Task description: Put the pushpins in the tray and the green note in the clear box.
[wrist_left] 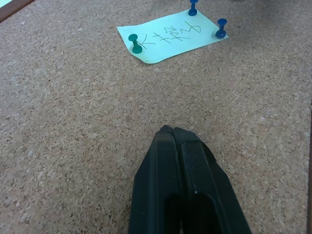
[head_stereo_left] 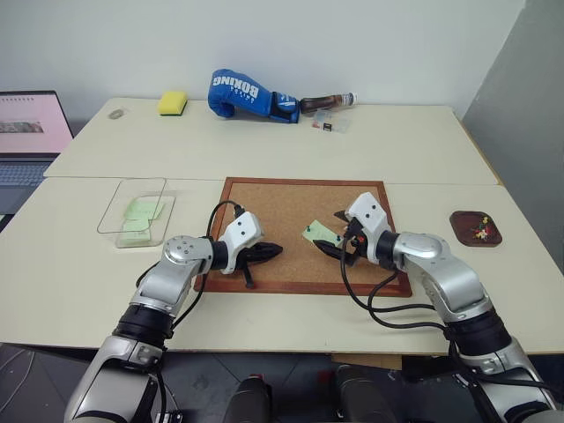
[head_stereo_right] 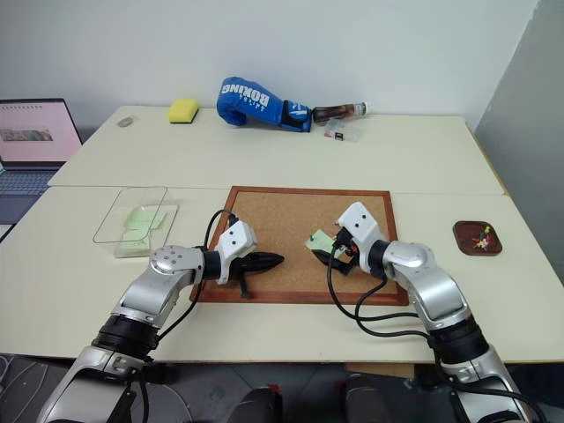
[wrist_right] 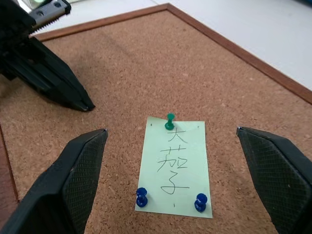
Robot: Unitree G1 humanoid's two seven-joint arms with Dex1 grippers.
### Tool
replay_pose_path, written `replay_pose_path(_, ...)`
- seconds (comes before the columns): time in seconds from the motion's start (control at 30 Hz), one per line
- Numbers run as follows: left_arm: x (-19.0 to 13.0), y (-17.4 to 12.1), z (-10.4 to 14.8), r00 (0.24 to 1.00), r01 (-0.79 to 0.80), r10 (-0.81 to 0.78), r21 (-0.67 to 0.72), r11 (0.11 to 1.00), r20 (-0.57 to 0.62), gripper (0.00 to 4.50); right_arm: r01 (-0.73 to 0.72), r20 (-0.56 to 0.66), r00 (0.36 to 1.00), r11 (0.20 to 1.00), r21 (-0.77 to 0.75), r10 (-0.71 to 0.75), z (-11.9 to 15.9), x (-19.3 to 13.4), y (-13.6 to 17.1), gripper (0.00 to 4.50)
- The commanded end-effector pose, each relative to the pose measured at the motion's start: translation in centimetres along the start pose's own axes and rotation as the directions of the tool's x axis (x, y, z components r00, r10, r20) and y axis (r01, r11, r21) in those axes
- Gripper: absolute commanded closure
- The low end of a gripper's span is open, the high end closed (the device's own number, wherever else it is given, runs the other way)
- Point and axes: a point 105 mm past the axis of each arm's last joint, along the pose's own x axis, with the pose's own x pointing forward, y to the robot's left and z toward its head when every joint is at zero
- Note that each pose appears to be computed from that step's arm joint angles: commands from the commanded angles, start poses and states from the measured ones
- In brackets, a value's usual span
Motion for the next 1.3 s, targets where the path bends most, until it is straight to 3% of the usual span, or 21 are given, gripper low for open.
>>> replay_pose_path(0.03, 0.3, 0.0, -0.9, 0.999, 0.001, -0.002, -0.013, 1.000, -0.051, 4.48, -0.034, 0.020, 0.999, 0.999, -0.029, 0.035, 1.1, 0.6, 0.2, 0.00)
replay_pose_path(0.67, -0.7, 0.6, -1.1, 0.998, -0.014, 0.014, -0.007, 1.000, -0.067, 4.48, -0.039, 0.021, 0.999, 0.998, 0.046, 0.038, 0.8, 4.0, -0.7, 0.00)
replay_pose_path(1.3, -0.8, 0.5, -1.3, 0.997, -0.016, 0.015, -0.009, 1.000, -0.080, 4.50, -0.045, 0.051, 0.998, 0.998, 0.053, 0.043, 1.3, 5.6, -1.2, 3.62)
